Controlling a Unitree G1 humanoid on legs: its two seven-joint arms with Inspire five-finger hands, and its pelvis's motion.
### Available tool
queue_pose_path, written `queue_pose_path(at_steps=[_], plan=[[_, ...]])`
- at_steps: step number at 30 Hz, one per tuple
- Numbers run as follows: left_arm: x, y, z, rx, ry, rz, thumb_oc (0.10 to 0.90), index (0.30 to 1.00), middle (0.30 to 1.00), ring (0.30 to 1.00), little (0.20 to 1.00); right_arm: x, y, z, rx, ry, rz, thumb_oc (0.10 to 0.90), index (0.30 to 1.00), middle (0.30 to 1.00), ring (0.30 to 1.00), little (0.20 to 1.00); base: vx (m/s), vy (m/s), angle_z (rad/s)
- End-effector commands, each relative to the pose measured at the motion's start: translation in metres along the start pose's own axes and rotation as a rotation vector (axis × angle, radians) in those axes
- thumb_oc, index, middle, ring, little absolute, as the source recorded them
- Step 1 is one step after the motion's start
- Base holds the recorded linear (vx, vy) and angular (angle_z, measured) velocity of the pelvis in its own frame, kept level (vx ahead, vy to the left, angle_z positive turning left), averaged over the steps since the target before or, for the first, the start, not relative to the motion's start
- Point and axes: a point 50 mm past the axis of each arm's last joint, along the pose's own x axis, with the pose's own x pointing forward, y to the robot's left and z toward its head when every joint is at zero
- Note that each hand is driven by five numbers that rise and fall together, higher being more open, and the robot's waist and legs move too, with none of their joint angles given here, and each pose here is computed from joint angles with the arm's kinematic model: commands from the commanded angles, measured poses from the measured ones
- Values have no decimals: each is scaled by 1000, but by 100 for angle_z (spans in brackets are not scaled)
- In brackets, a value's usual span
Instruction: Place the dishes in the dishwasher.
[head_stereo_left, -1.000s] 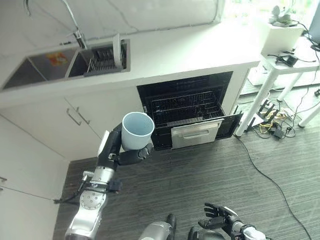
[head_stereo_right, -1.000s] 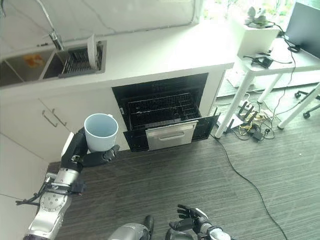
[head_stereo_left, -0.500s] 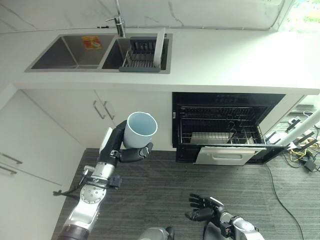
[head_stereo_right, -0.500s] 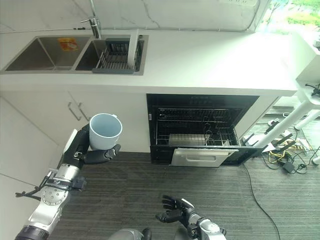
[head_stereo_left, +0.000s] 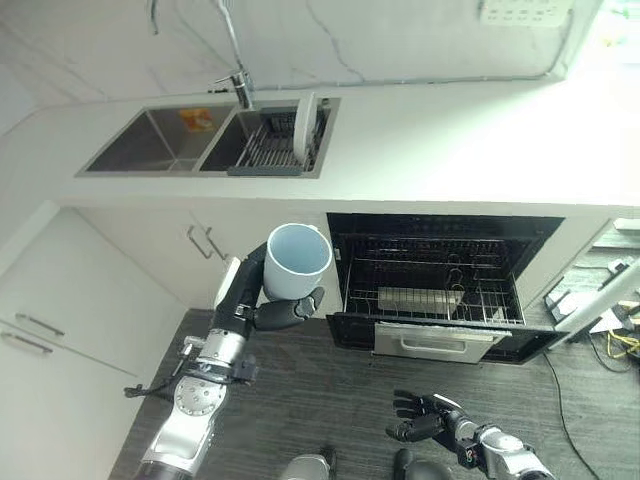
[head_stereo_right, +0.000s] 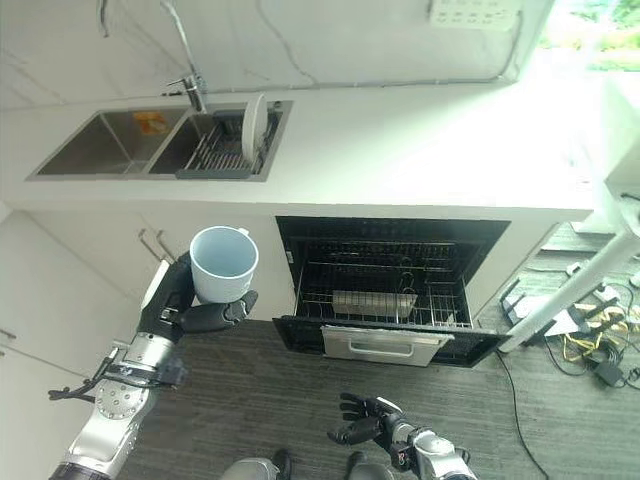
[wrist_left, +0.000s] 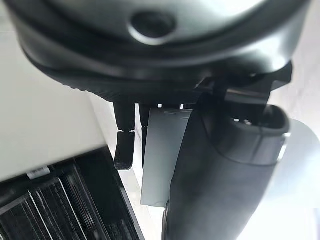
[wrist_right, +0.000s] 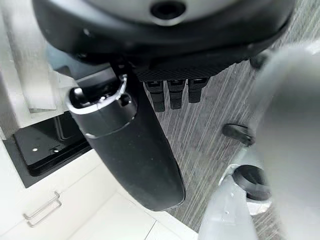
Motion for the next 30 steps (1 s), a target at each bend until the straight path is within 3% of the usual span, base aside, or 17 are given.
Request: queue_pose_path(at_steps=[1,10,16,17,24,30], plan=[[19,24,45,34,-240,91,400,300,300,300,300,7,21,14,-19,-100,107,800,900,900,900,900,43,-14,-47],[15,25,46,34,-237,75,400,300,300,300,300,6,18,0,31,-51,29,800,900,900,900,900,1,-4,-9],[20,28,51,33,-239,63,400,300,300,300,300,-4,-6,-23,165,-4,-184,800,900,900,900,900,-15,13,0],[41,-3,60,-123,-360,-179,400,300,300,300,300,-9,-32,12,233,-144,-259,800,900,900,900,900,45,64,6],[46,-7,63,-91,-321,-137,400,300,300,300,300,-11,-26,10,103,-129,-219,800,900,900,900,900,97,31,-51],[47,-12,53,-42,-258,-67,400,300,300,300,300,0,-5,8,60,-93,-144,800,900,900,900,900,13,-430,-84]])
